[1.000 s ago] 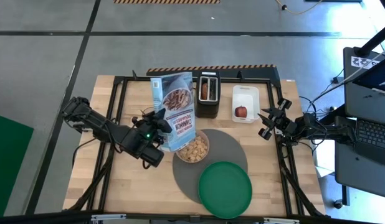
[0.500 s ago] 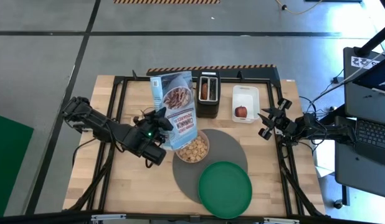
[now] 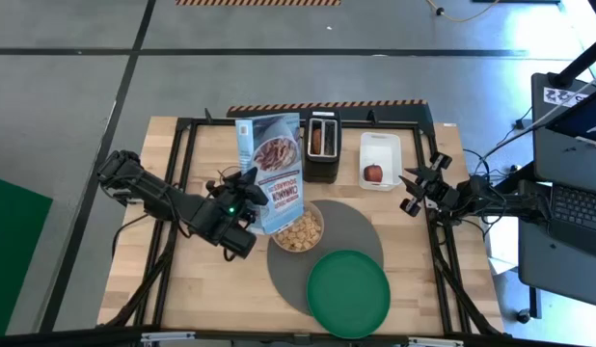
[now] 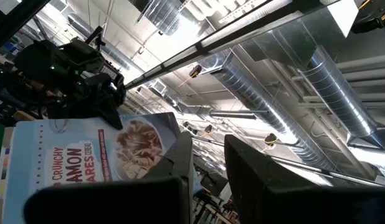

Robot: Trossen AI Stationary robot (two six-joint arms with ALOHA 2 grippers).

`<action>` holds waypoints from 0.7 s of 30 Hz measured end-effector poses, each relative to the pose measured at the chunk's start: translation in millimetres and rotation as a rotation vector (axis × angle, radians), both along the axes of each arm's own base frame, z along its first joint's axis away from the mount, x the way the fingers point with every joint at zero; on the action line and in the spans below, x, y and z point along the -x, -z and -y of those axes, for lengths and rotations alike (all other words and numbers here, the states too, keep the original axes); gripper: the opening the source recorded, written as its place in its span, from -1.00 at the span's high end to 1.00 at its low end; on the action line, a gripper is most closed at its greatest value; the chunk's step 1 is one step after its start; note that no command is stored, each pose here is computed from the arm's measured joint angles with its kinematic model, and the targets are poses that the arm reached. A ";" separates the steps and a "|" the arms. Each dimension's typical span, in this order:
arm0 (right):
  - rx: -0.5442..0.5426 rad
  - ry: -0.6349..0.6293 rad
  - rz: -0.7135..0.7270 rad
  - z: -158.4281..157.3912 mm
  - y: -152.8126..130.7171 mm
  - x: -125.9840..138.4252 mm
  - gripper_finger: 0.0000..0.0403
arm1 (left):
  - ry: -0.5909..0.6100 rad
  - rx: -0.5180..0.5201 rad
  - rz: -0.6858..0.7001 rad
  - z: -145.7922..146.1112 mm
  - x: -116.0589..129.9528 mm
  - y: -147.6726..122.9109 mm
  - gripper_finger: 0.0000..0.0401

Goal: Arrange a breakfast setting
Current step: Pour the cereal from the cereal box into the pink bowl

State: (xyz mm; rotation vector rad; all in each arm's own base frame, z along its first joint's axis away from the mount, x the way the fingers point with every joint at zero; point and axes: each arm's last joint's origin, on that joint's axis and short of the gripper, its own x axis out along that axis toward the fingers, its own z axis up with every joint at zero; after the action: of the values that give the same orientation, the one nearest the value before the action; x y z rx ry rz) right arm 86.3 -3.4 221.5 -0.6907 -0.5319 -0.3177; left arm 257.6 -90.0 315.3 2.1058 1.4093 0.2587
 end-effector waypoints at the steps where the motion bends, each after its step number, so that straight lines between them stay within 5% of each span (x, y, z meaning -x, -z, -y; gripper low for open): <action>1: 0.000 0.000 0.000 0.0 0.0 0.0 0.69 | -0.001 0.000 0.006 0.0 0.0 -0.1 0.63; 21: 0.004 0.003 -0.002 0.0 0.1 -0.1 0.69 | 0.030 -0.015 0.030 6.6 7.8 -5.6 0.66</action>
State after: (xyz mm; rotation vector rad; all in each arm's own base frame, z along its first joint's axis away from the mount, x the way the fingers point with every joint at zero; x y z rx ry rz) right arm 86.4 -3.4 221.4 -0.6954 -0.5301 -0.3189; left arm 249.8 -96.6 320.9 2.1248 1.3613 0.2881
